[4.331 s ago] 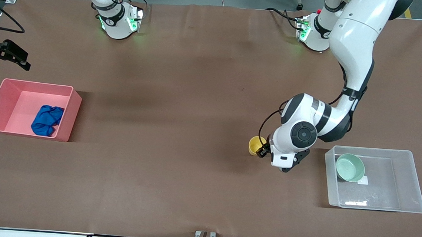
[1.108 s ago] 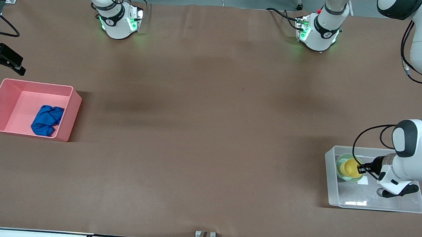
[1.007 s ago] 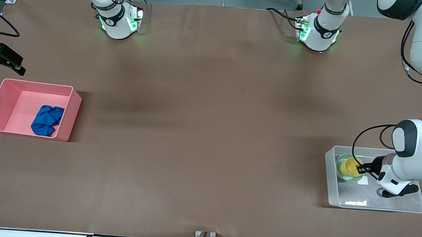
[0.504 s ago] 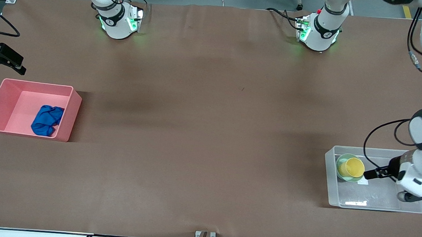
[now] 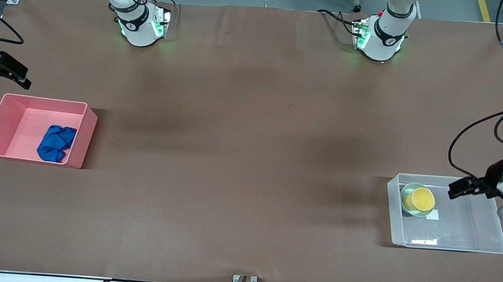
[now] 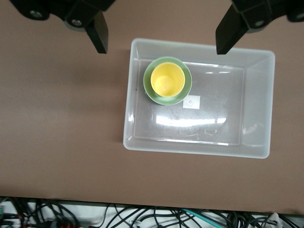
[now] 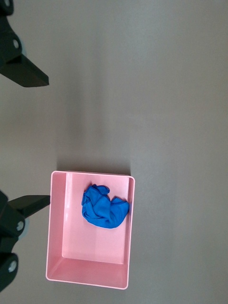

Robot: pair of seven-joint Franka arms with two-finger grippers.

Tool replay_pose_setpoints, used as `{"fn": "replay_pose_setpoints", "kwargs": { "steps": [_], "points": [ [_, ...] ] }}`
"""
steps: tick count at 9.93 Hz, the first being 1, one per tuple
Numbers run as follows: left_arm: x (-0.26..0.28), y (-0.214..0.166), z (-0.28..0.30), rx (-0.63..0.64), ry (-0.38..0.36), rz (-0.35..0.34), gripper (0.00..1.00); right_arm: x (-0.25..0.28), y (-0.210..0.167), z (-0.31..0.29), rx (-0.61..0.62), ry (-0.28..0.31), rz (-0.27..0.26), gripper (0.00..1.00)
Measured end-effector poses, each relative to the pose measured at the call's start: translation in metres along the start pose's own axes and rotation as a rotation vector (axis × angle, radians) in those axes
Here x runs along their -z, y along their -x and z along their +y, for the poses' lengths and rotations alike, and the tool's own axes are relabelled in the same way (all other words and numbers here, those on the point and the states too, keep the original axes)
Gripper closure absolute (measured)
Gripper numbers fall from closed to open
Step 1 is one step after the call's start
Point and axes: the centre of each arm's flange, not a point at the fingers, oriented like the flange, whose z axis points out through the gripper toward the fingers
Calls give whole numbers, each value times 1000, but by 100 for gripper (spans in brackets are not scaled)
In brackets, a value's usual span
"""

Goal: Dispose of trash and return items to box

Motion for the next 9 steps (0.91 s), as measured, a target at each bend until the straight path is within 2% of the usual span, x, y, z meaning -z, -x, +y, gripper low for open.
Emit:
{"fn": "replay_pose_setpoints", "kwargs": {
  "steps": [2, 4, 7, 9],
  "points": [
    [63, 25, 16, -30, -14, 2, 0, -1, 0, 0, 0, 0, -2, 0],
    [113, 55, 33, -44, 4, -12, 0, -1, 0, 0, -1, 0, -4, 0],
    [155, 94, 38, -63, 28, -71, 0, -2, 0, 1, -2, 0, -5, 0],
    [171, 124, 51, -97, 16, -97, 0, -2, 0, 1, -3, 0, -6, 0]
  ]
}}
